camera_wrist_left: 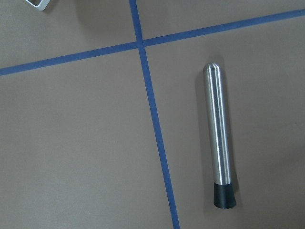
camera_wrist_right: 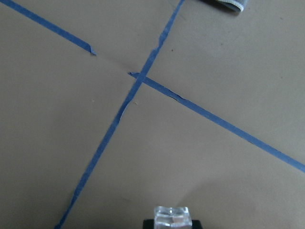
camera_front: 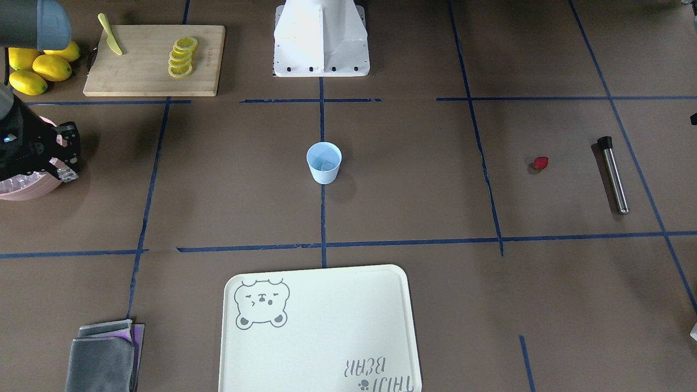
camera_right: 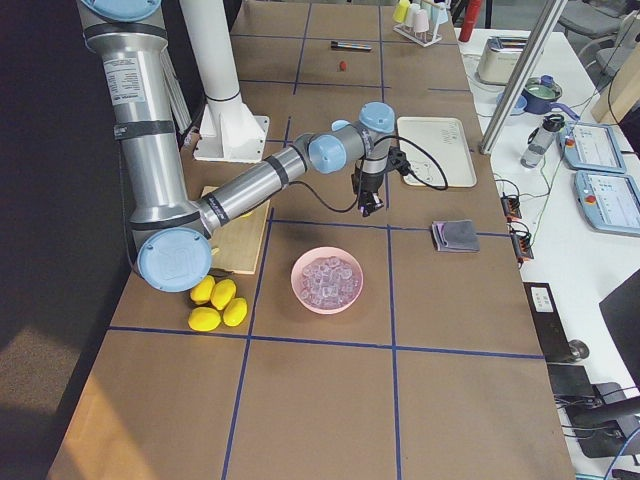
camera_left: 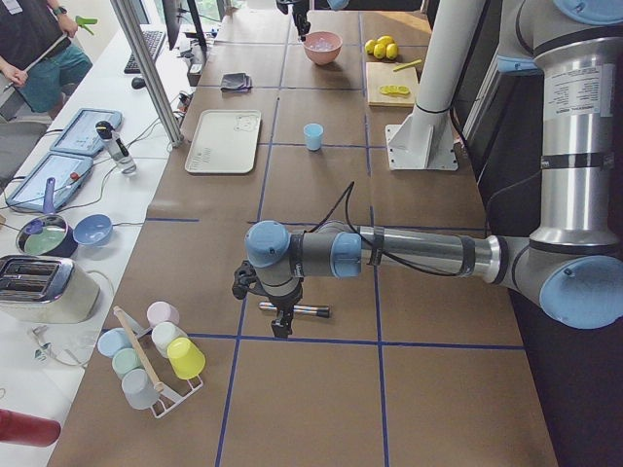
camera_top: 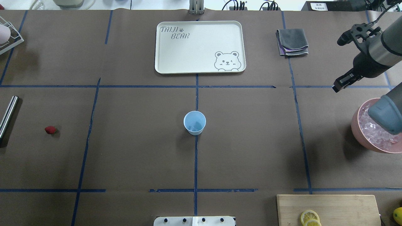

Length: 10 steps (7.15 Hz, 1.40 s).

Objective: Mash ice and strawberries in cup
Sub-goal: 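Carry the ice cube with the right gripper to the cup and drop it in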

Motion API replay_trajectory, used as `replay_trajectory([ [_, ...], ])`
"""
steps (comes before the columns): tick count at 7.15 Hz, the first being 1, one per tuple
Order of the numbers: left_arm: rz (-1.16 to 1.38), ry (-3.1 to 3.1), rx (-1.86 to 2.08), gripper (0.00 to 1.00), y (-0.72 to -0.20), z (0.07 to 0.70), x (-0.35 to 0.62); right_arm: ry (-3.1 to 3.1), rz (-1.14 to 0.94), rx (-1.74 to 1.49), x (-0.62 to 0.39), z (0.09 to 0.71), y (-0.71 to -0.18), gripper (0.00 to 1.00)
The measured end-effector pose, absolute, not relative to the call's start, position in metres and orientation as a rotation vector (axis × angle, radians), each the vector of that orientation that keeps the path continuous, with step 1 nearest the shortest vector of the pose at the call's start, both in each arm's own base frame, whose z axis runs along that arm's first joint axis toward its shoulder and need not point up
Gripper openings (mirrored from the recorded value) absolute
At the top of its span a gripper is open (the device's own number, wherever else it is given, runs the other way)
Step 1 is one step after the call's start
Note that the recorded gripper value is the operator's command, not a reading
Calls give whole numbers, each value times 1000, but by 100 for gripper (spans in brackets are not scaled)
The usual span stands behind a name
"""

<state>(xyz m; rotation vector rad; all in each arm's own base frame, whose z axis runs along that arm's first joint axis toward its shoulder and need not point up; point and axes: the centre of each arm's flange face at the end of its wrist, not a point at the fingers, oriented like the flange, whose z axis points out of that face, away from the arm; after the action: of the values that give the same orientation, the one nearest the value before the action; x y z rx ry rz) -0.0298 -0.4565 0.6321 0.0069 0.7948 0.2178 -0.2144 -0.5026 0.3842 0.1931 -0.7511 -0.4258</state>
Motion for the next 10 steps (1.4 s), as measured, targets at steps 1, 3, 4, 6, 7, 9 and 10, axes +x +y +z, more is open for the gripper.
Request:
replay_trajectory([
  [1,218,795,7,100,-457,632,-30,-771,-398,186,-237,363,-504,0],
  [3,218,795,8,100,-457,632,-30,-815,-340,172,-280,319,-502,0],
  [4,219,795,9,100,-457,632,-30,-831,-312,168,-298,299,-500,0],
  [6,220,795,11,100,-457,631,-30,-842,-252,168,-339,262,-492,0],
  [7,221,795,11,100,-457,631,-30,-844,-224,171,-359,246,-484,0],
  [9,221,795,9,100,-457,632,-29,-846,-172,178,-405,213,-465,0],
  [10,221,795,9,100,-457,632,-29,-849,-145,178,-434,194,-454,0],
])
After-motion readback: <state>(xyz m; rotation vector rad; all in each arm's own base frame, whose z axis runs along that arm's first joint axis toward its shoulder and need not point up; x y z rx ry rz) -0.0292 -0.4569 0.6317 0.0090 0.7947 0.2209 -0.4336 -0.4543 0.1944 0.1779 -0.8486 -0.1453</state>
